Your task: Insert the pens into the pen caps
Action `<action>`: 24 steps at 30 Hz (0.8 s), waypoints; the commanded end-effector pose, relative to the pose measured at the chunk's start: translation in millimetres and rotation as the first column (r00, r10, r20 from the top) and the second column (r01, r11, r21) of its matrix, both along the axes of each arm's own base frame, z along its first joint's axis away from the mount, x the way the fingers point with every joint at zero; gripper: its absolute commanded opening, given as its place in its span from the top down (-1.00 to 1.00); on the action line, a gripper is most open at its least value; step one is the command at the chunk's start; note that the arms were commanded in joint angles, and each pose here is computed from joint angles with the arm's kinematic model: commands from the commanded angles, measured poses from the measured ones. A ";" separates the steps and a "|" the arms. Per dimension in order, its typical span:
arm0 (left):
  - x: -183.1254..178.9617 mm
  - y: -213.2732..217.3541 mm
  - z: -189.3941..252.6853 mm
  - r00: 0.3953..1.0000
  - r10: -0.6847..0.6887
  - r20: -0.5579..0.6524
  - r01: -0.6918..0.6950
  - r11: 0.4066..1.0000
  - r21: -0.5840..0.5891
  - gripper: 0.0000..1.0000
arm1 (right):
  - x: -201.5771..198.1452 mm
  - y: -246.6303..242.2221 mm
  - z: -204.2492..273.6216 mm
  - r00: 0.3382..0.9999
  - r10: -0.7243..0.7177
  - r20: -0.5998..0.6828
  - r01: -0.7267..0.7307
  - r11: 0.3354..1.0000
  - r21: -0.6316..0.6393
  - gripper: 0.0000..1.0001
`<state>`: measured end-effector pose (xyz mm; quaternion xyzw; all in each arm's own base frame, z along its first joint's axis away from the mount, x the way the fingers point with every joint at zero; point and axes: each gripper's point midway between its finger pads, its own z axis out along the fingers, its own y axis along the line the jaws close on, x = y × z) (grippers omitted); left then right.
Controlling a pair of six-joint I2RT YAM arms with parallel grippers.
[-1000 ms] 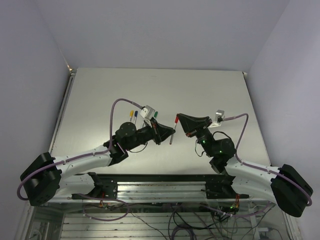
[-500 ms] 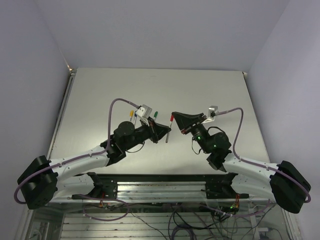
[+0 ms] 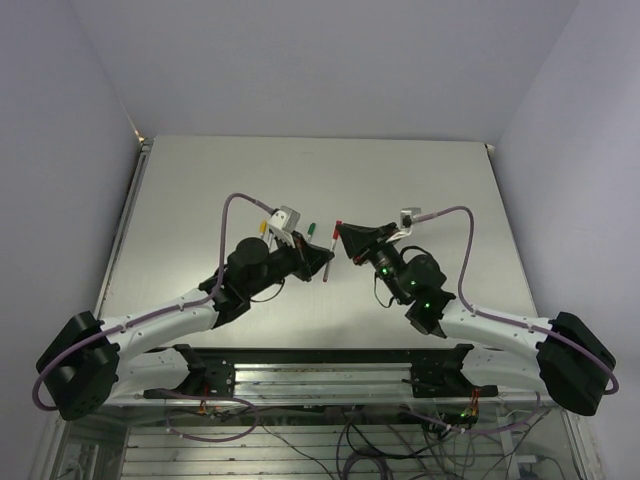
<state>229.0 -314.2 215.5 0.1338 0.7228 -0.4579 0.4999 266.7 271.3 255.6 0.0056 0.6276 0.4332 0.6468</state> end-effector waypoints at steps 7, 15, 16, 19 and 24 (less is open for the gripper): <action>26.4 16.1 -13.0 0.991 0.129 0.028 -0.129 0.992 -0.005 0.86 | 4.7 -32.7 41.2 0.983 -0.174 0.062 0.178 0.981 -0.072 -0.05; 46.8 15.8 -87.5 0.974 0.209 -0.091 -0.183 0.954 0.236 0.86 | -0.6 -73.4 23.9 0.952 -0.302 -0.038 0.296 0.948 -0.115 -0.07; 50.5 13.2 -93.9 0.972 0.212 -0.097 -0.180 0.948 0.264 0.86 | -0.6 -78.6 12.1 0.943 -0.326 -0.074 0.313 0.939 -0.142 -0.07; 63.0 1.8 -106.6 0.973 0.208 -0.104 -0.166 0.933 0.319 0.86 | -4.9 -94.7 -24.8 0.908 -0.383 -0.167 0.347 0.914 -0.211 -0.07; 86.9 -8.6 -132.6 0.957 0.260 -0.131 -0.178 0.877 0.446 0.86 | -19.9 -110.8 -58.5 0.887 -0.392 -0.244 0.342 0.913 -0.222 -0.08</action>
